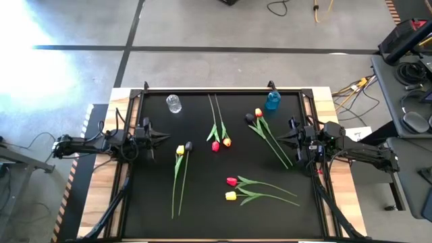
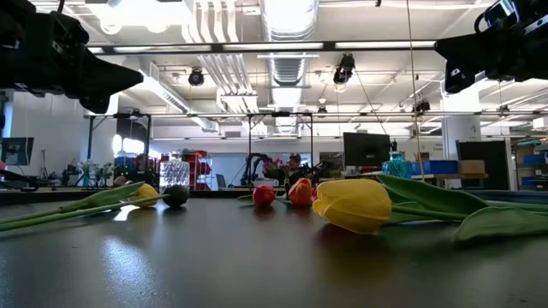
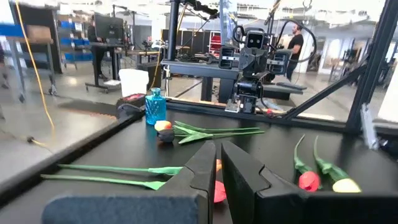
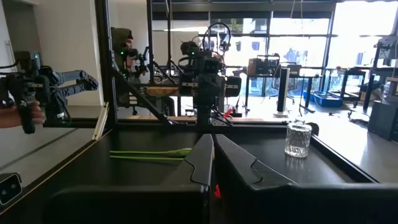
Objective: Sort flowers into vase by color
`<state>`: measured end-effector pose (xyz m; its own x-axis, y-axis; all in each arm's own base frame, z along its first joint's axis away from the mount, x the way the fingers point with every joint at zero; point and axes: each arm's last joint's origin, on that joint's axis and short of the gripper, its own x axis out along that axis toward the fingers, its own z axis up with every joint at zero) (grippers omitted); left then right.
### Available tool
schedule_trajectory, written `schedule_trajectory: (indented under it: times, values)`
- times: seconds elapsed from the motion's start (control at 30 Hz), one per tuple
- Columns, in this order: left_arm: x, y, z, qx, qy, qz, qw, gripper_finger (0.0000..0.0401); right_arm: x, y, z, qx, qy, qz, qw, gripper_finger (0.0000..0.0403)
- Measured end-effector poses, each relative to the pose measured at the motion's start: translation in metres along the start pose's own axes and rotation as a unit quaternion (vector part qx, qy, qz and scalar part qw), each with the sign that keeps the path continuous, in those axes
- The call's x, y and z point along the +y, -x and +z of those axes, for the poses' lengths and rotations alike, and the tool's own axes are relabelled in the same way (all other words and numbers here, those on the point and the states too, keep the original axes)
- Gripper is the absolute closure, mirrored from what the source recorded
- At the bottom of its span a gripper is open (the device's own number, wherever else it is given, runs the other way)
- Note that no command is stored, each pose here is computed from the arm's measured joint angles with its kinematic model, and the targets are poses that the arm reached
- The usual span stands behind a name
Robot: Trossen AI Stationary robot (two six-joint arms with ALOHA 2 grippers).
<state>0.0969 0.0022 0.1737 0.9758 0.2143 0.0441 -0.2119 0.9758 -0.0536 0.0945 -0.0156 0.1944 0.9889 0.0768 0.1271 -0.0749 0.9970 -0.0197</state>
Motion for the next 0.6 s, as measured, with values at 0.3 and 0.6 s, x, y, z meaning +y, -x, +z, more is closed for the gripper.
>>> schedule_trajectory:
  times: [0.3, 0.6]
  values:
    - [0.000, 0.000, 0.009, -0.046, -0.036, 0.000, 0.998, 0.0390, 0.000, 0.000, 0.000, 0.000, 0.000, 0.000, 1.000, 0.0393]
    - [0.000, 0.001, 0.013, -0.067, 0.005, 0.000, 0.998, 0.0390, 0.000, 0.000, 0.000, 0.000, 0.000, 0.000, 1.000, 0.0393]
